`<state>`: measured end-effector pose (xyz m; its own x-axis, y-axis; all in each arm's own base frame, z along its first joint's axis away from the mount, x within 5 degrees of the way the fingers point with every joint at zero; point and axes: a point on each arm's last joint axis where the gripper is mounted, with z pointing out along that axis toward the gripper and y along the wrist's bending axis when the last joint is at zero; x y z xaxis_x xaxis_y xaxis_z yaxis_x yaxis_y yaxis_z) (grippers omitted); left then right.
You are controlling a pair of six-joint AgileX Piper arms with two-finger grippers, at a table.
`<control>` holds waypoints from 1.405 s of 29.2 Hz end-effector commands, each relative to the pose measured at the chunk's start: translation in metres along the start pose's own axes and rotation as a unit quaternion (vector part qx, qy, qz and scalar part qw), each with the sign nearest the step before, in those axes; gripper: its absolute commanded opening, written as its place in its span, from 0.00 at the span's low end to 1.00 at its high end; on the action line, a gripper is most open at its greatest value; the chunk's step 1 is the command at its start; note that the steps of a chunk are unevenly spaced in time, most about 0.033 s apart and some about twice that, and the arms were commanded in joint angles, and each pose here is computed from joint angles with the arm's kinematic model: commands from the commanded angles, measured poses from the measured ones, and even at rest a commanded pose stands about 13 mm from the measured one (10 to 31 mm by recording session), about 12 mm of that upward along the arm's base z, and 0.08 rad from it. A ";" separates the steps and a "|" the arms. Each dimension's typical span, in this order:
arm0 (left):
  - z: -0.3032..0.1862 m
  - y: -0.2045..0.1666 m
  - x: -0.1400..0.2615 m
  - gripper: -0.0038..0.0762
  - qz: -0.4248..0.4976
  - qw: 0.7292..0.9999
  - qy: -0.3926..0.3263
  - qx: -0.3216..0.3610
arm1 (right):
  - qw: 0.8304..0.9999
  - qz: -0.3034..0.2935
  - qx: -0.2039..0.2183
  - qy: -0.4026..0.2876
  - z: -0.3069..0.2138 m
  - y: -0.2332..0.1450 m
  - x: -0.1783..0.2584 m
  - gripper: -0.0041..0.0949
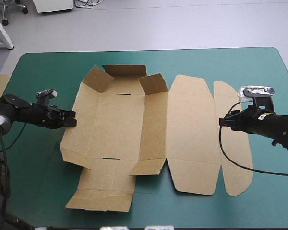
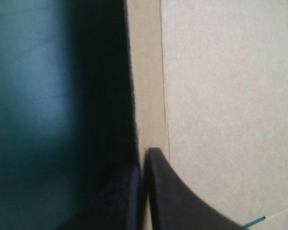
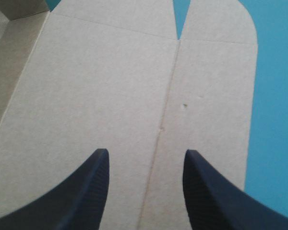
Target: Fold the box
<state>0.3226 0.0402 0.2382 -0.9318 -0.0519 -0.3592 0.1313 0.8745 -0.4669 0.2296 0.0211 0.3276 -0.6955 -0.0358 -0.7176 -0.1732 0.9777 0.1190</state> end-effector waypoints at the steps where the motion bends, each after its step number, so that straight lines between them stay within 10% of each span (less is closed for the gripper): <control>1: -0.031 -0.016 -0.006 0.04 0.045 0.997 -0.041 -0.038 | 0.999 -0.002 0.001 -0.047 -0.011 0.002 -0.013 0.51; 8: -0.033 -0.017 0.000 0.08 0.051 0.998 -0.012 -0.039 | 0.999 -0.002 0.001 -0.047 -0.011 0.002 -0.013 0.50; 16: -0.036 -0.017 -0.001 0.75 0.022 0.998 -0.011 -0.050 | 0.999 -0.004 0.000 -0.044 -0.010 0.002 -0.013 0.51; 29: -0.126 0.012 0.021 0.74 -0.079 0.974 -0.131 -0.164 | 0.999 -0.013 0.002 -0.044 -0.010 0.002 -0.013 0.51; 41: -0.091 0.055 0.020 0.74 -0.134 0.980 -0.126 -0.075 | 0.999 -0.011 0.000 -0.042 -0.010 0.002 -0.013 0.50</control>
<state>0.2738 0.1334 0.2709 -0.8370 -0.3763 -0.3972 -0.2131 0.8928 -0.3967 0.2294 0.0212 0.3274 -0.6946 -0.0547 -0.7173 -0.1868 0.9766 0.1064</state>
